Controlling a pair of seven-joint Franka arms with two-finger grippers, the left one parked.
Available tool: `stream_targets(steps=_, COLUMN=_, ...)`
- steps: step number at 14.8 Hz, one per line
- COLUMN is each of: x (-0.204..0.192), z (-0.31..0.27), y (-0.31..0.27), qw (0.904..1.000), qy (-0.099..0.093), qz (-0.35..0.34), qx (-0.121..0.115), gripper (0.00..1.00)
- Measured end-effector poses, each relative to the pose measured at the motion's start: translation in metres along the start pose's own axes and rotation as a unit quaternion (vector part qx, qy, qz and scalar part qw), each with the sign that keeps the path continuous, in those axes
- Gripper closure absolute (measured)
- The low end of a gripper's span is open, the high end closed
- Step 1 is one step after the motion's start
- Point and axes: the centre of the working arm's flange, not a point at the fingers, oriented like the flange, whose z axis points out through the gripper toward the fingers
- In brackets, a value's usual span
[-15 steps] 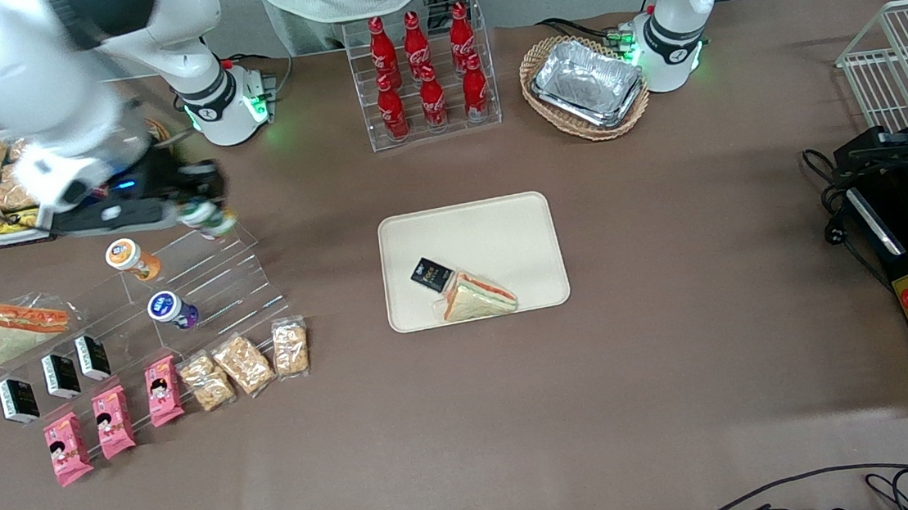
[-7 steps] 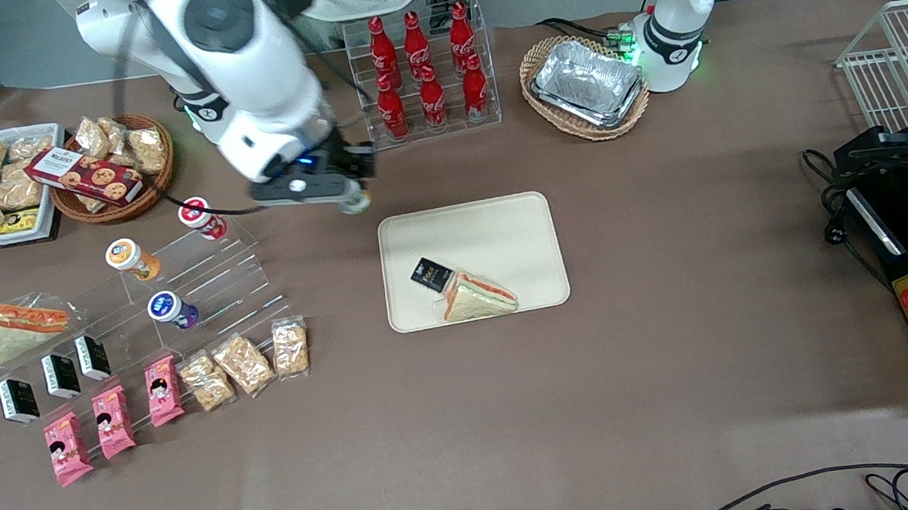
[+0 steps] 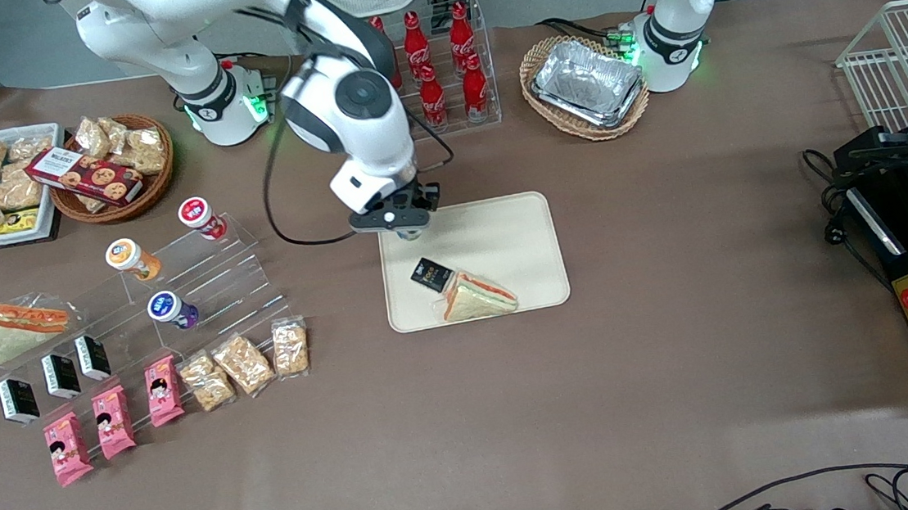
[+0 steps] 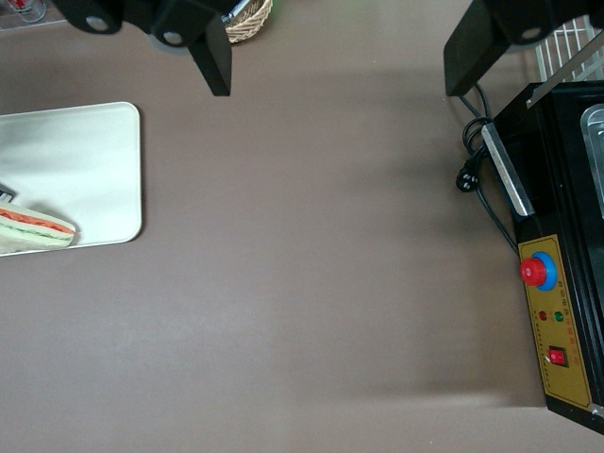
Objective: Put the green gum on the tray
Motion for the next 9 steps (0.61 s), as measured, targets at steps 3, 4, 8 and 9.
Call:
stream_targets(steps=3, x=-0.008, z=0.051, y=-0.006, qw=0.9999, qy=0.002, qz=-0.008, qx=-0.011, gripper=0.41)
stream_targets(steps=4, x=-0.011, z=0.065, y=-0.007, qw=0.9999, qy=0.001, qz=-0.008, qx=-0.007, gripper=0.41)
stream_targets(steps=8, x=-0.031, z=0.106, y=0.0, qw=0.9999, qy=-0.01, qz=-0.008, qx=0.008, gripper=0.41)
stream_targets(steps=9, x=-0.034, z=0.112, y=0.001, qw=0.9999, qy=-0.013, qz=-0.005, qx=0.007, gripper=0.41)
